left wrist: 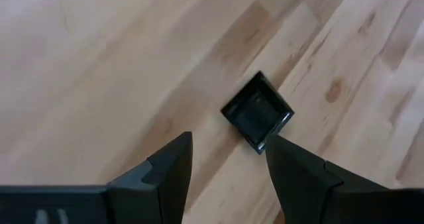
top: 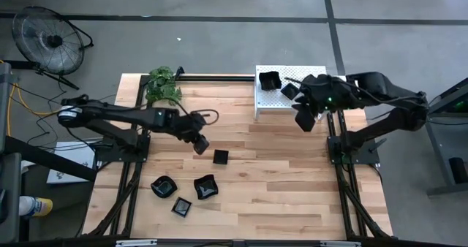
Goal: Pick & Place Mini shaped plates
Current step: Stack the square plate on top of the square plate on the shelf
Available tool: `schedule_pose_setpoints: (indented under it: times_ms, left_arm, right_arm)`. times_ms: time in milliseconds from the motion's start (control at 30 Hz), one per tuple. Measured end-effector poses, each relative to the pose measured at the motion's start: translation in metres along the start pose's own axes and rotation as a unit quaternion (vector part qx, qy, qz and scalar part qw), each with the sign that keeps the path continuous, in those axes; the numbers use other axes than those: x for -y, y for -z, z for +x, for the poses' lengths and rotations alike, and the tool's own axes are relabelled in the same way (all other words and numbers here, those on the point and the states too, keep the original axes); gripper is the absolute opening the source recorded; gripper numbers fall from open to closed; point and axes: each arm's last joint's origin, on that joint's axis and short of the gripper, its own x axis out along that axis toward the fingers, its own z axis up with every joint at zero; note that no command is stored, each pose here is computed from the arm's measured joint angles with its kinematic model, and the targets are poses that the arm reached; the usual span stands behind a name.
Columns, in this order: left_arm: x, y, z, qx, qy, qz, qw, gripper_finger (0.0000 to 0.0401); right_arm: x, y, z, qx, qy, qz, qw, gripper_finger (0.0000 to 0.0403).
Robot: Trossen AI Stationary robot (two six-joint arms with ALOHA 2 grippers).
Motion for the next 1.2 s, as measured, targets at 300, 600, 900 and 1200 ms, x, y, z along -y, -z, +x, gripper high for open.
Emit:
schedule_pose_setpoints:
  times_ms: [300,600,900,1200]
  left_arm:
    - [0.016,0.019,0.037,-0.051,-0.031,-0.061,0.996,0.0188]
    - [0.026,0.027,0.068,-0.061,-0.034,-0.097,0.993,0.0188]
    - [0.026,0.032,0.089,-0.067,-0.053,-0.131,0.988,0.0188]
    - [0.024,0.032,0.095,-0.051,-0.069,-0.168,0.982,0.0188]
  right_arm:
    - [-0.017,0.009,-0.007,0.006,-0.020,-0.030,0.999,0.0108]
    - [-0.027,0.015,-0.011,0.014,-0.026,-0.045,0.999,0.0108]
    - [-0.033,0.019,-0.014,0.018,-0.031,-0.059,0.998,0.0108]
    - [-0.033,0.019,-0.015,0.020,-0.029,-0.061,0.998,0.0108]
